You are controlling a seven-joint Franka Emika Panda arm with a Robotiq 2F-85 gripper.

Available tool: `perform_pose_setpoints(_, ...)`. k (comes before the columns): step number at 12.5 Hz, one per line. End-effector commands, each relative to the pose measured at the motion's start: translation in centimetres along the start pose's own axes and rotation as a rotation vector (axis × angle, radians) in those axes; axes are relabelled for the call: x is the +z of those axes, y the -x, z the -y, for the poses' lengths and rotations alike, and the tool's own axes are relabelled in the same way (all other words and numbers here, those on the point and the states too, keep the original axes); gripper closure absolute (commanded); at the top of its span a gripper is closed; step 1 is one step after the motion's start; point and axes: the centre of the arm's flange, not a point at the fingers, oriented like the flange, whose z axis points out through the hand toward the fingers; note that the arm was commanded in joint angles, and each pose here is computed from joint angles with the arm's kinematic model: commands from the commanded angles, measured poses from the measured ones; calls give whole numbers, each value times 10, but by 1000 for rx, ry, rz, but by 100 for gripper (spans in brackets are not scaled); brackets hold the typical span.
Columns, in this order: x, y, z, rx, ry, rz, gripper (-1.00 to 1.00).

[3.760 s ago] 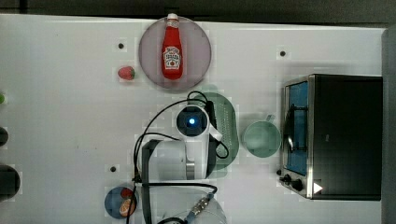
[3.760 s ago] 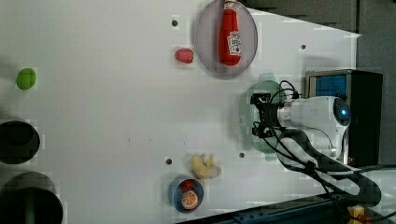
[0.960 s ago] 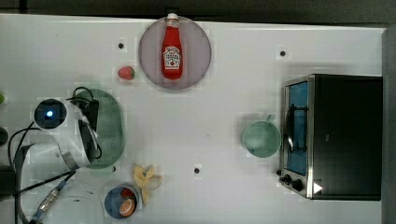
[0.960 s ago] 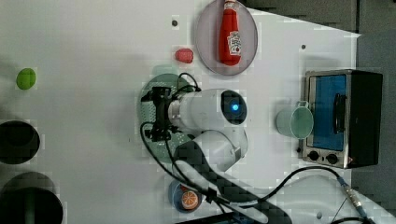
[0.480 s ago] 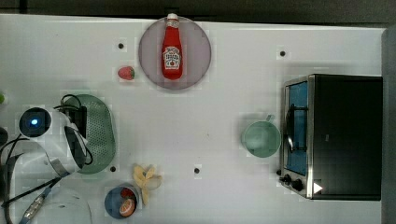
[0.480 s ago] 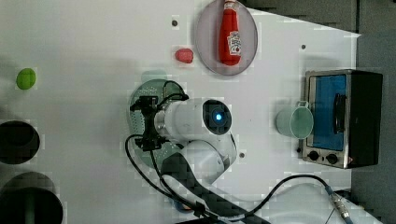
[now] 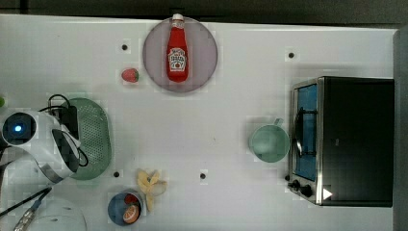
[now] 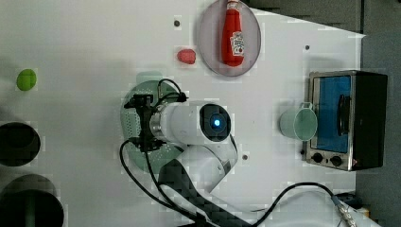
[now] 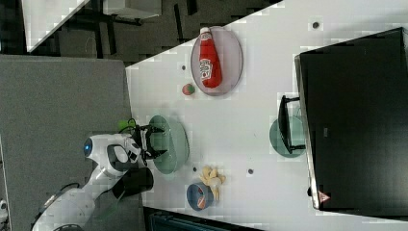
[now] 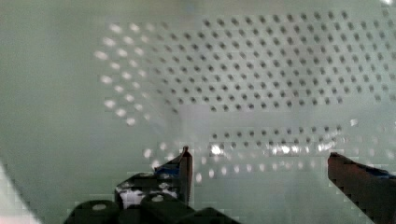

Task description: Drag strainer right to left.

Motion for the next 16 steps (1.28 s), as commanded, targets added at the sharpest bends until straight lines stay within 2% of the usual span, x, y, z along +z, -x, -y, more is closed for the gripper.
perform_pose_setpoints(1, -72, -41, 32, -133, -50, -42, -100)
perform_pose_setpoints(4, -177, -100, 59, -258, -76, -75, -100)
perform_pose_setpoints(8, -323, -233, 61, -430, -82, -99, -100)
perform_pose_setpoints(10, -380, -314, 43, -462, -71, -99, -100)
perform_pose_setpoints(13, -436, -422, 1, -567, -36, -131, -100)
perform_pose_setpoints(16, -461, -458, -27, -602, -18, -129, -100)
